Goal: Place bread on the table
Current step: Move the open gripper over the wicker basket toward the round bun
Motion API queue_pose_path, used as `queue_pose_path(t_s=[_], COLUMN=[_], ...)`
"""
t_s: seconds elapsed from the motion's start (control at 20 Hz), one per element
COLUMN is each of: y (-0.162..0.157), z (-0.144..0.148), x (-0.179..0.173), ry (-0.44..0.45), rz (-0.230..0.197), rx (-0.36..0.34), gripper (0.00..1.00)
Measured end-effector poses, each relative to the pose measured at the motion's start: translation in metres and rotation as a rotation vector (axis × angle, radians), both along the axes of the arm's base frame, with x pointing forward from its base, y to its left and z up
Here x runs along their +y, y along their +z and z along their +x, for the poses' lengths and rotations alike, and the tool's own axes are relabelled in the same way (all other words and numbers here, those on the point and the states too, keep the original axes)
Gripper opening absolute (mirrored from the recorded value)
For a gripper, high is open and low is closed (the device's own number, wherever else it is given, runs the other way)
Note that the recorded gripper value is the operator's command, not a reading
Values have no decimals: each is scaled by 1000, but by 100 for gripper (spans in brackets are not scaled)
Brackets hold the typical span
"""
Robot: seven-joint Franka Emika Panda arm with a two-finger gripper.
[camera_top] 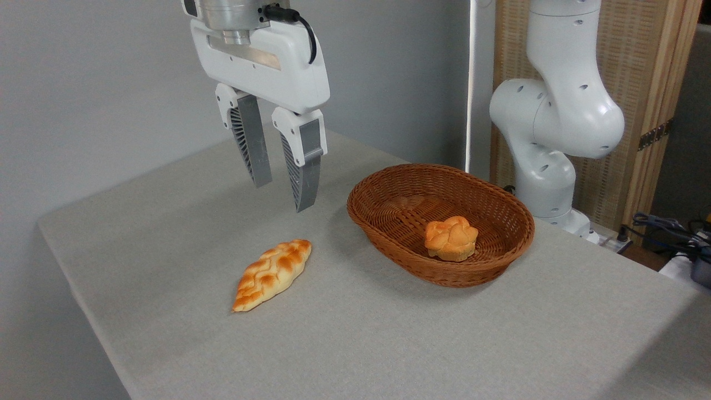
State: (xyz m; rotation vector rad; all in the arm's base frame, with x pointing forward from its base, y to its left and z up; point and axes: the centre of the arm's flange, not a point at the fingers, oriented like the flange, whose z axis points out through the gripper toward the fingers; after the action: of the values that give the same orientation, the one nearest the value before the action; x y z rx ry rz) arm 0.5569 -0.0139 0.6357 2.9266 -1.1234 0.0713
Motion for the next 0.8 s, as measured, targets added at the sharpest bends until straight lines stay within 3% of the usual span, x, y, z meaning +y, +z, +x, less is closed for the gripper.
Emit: queue_pose_path(t_s=[0.8], y=[0], z=[0], x=[2], ry=[4], rz=[-2], rx=[0], gripper=[100])
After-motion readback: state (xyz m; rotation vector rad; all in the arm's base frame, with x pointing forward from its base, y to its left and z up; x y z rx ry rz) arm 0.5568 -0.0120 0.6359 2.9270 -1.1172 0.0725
